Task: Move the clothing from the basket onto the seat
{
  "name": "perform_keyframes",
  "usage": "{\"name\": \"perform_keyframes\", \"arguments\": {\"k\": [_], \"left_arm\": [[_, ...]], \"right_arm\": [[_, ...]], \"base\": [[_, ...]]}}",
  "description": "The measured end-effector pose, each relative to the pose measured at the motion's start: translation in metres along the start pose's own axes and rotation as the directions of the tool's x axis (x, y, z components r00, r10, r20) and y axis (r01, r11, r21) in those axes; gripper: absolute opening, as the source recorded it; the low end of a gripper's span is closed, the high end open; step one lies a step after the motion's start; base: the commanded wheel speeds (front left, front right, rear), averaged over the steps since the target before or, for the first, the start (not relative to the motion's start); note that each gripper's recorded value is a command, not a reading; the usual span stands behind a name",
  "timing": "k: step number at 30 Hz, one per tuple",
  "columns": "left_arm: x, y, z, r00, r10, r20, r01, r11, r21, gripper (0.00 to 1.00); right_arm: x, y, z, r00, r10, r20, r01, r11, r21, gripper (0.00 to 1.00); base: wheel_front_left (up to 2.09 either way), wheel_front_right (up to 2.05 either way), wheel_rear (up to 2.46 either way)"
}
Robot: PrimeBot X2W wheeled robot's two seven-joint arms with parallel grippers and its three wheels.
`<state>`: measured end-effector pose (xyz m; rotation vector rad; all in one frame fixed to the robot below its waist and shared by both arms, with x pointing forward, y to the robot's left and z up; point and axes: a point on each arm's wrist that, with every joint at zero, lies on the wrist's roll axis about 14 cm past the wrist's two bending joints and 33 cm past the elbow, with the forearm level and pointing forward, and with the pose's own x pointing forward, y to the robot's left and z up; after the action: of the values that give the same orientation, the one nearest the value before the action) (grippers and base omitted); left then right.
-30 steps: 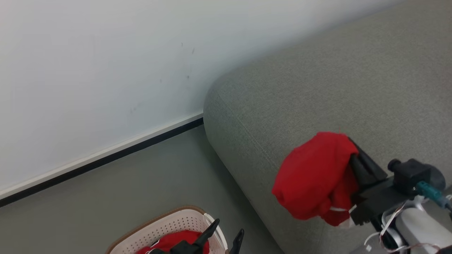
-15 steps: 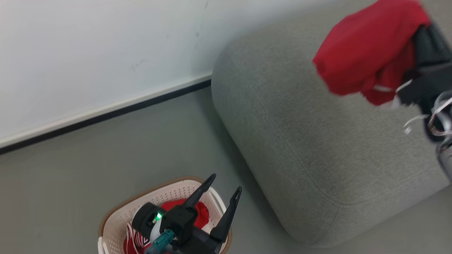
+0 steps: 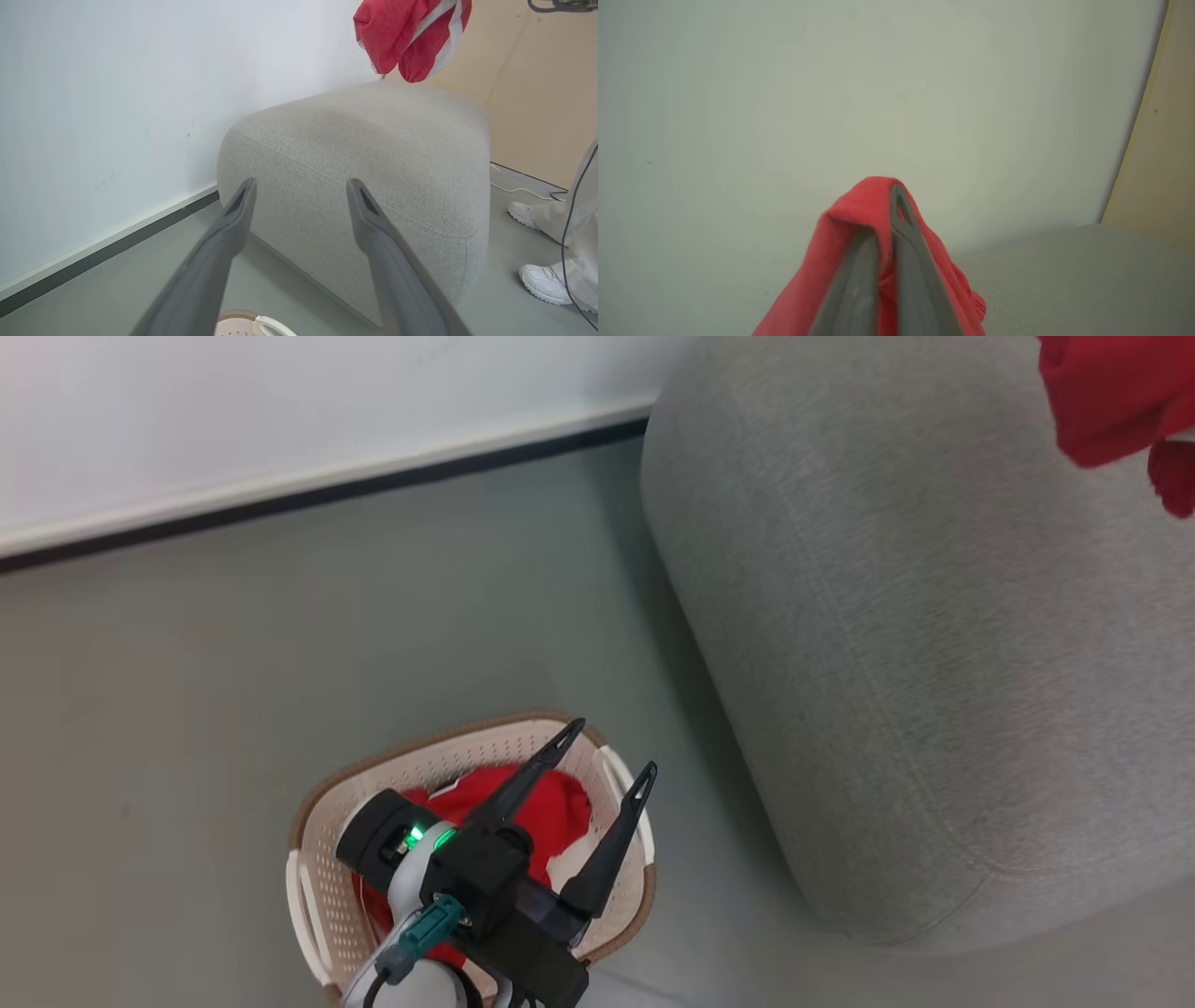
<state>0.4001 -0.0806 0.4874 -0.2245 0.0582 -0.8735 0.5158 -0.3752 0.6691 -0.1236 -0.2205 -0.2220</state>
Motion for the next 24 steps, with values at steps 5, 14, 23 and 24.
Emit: {"name": "perform_keyframes", "arguments": {"k": [5,14,23,24], "left_arm": [[0.001,0.019,-0.008,1.000,0.024,-0.016,-0.024,1.000,-0.005,1.00],[0.010,0.047,-0.020,0.999,0.041,-0.032,-0.041,0.999,0.007,1.00],[0.021,0.065,-0.047,0.997,0.037,-0.068,-0.038,0.999,-0.019,1.00],[0.022,0.066,-0.051,0.997,0.036,-0.073,-0.037,0.999,-0.017,1.00]], "right_arm": [[0.020,0.003,-0.038,0.997,-0.031,-0.071,0.031,1.000,0.005,0.00],[0.048,0.019,-0.099,0.986,-0.050,-0.161,0.049,0.999,-0.010,0.00],[0.044,0.038,-0.185,0.948,-0.049,-0.314,0.040,0.999,-0.035,0.00],[0.042,0.039,-0.194,0.943,-0.050,-0.330,0.038,0.998,-0.044,0.00]], "base": [[0.00,0.00,0.00],[0.00,0.00,0.00],[0.00,0.00,0.00],[0.00,0.00,0.00]]}}
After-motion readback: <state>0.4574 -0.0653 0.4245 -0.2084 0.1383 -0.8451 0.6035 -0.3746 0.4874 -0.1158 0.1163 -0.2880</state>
